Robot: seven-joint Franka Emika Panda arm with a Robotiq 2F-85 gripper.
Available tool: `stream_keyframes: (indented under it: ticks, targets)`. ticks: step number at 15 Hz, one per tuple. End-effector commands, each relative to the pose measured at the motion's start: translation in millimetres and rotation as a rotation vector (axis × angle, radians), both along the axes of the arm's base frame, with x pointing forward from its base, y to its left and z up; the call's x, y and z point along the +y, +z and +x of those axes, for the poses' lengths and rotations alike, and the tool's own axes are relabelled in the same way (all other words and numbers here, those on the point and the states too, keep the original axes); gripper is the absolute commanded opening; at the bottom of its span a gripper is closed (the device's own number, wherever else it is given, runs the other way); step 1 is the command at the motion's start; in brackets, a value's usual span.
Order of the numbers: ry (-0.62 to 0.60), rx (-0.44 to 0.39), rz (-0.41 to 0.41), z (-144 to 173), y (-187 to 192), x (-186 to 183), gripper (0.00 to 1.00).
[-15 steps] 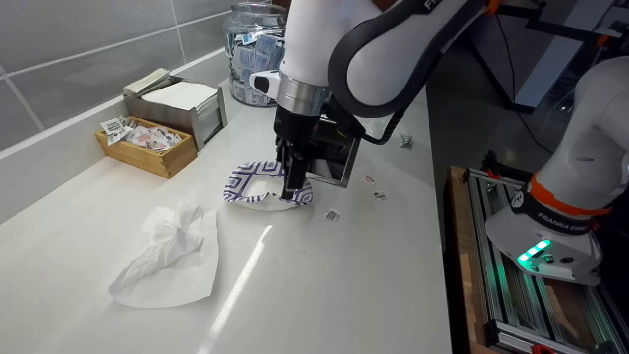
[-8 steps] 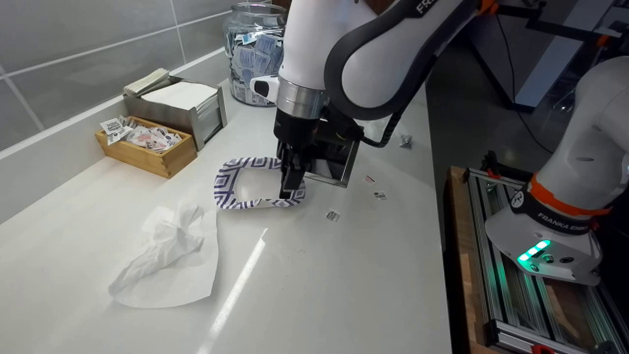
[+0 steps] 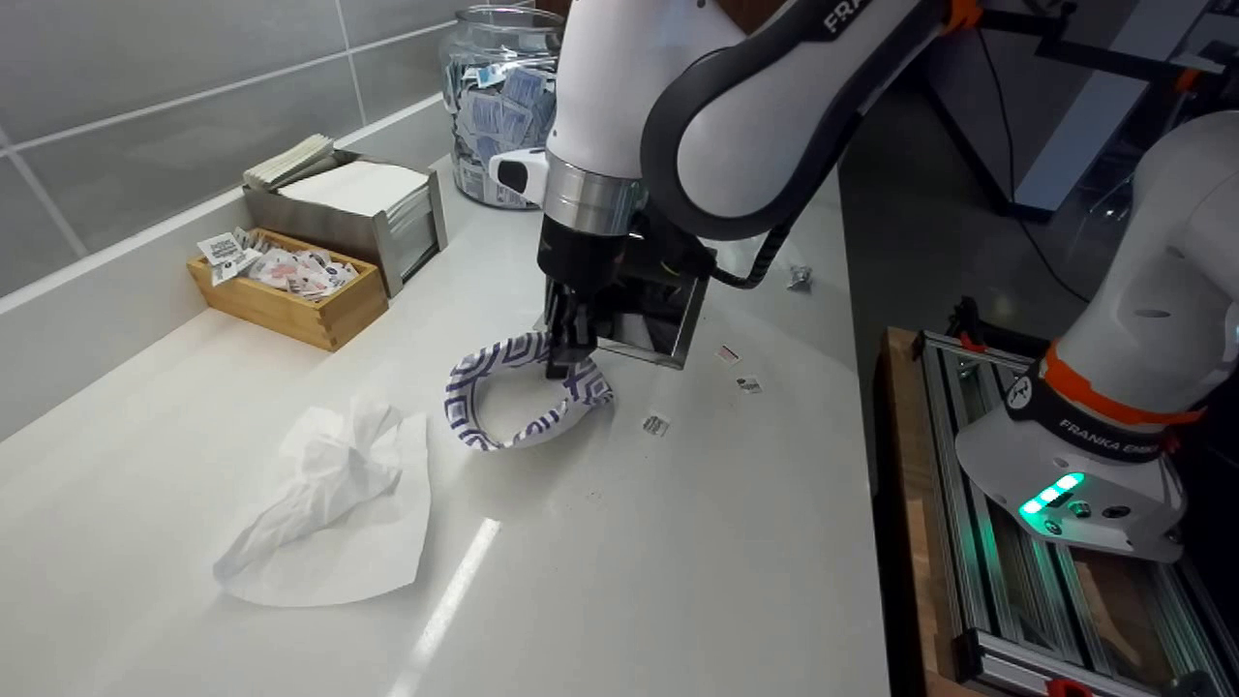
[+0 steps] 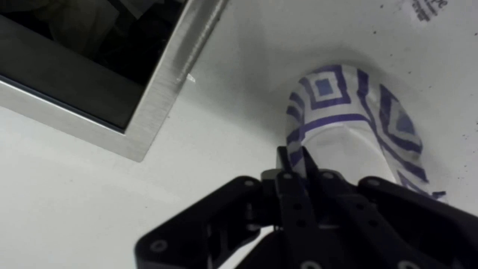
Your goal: Crumple up the white plate on all sides
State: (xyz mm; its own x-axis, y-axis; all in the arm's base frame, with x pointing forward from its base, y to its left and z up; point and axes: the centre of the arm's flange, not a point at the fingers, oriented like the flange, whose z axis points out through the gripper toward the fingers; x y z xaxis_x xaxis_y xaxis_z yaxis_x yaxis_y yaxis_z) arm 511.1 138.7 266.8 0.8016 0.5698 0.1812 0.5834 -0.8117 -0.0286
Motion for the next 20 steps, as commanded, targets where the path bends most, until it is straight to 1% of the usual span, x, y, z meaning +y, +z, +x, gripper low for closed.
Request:
stream_keyframes:
  ticks: [1, 3, 5, 8, 12, 17, 20]
  targets:
    - [0.03, -0.009, -0.074, -3, 13, 9, 0.01]
    - [0.058, -0.028, -0.153, -5, 25, 13, 0.0]
    - [0.083, -0.045, -0.264, -7, 36, 16, 0.0]
    - [0.115, -0.096, -0.431, -7, 53, 19, 0.0]
    - [0.194, -0.162, -0.643, -6, 66, 36, 0.0]
    - [0.315, -0.21, -0.906, -8, 48, 60, 0.0]
    - [0.36, -0.241, -1.039, -10, 26, 74, 0.0]
